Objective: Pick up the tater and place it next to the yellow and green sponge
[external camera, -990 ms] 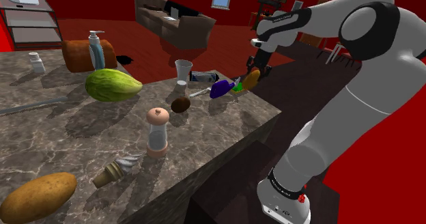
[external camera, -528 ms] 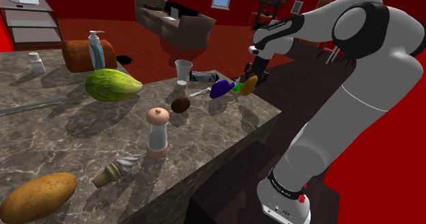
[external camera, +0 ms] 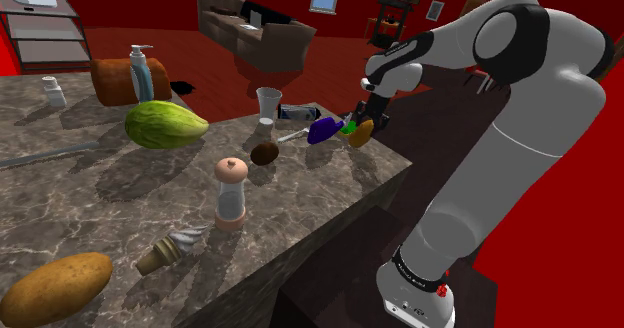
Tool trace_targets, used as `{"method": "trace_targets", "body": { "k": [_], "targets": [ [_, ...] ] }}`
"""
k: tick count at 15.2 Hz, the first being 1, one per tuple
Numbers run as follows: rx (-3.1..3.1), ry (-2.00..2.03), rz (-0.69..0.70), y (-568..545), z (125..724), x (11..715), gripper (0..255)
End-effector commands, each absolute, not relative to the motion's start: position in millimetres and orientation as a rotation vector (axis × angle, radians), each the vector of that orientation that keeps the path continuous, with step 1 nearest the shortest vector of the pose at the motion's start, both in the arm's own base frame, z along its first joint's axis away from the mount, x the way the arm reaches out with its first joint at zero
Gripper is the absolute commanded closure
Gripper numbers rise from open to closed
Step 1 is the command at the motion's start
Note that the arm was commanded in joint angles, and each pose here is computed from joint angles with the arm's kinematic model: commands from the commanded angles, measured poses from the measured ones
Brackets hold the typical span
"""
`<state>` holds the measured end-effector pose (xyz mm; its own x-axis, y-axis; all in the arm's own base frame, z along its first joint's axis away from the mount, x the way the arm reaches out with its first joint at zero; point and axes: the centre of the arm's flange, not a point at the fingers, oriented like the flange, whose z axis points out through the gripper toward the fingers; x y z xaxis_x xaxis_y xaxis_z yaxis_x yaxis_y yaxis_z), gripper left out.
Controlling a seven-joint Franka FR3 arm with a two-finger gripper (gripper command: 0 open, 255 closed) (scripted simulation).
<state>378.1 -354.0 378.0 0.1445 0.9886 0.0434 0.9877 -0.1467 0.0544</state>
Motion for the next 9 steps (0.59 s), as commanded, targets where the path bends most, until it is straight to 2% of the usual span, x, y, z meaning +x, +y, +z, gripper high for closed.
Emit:
{"method": "trace_targets", "body": {
  "k": [1,9],
  "targets": [
    [2.367,2.044,0.107,-353,367,378,255],
    [2.367,2.044,0.107,-353,343,378,255]
  ]
}}
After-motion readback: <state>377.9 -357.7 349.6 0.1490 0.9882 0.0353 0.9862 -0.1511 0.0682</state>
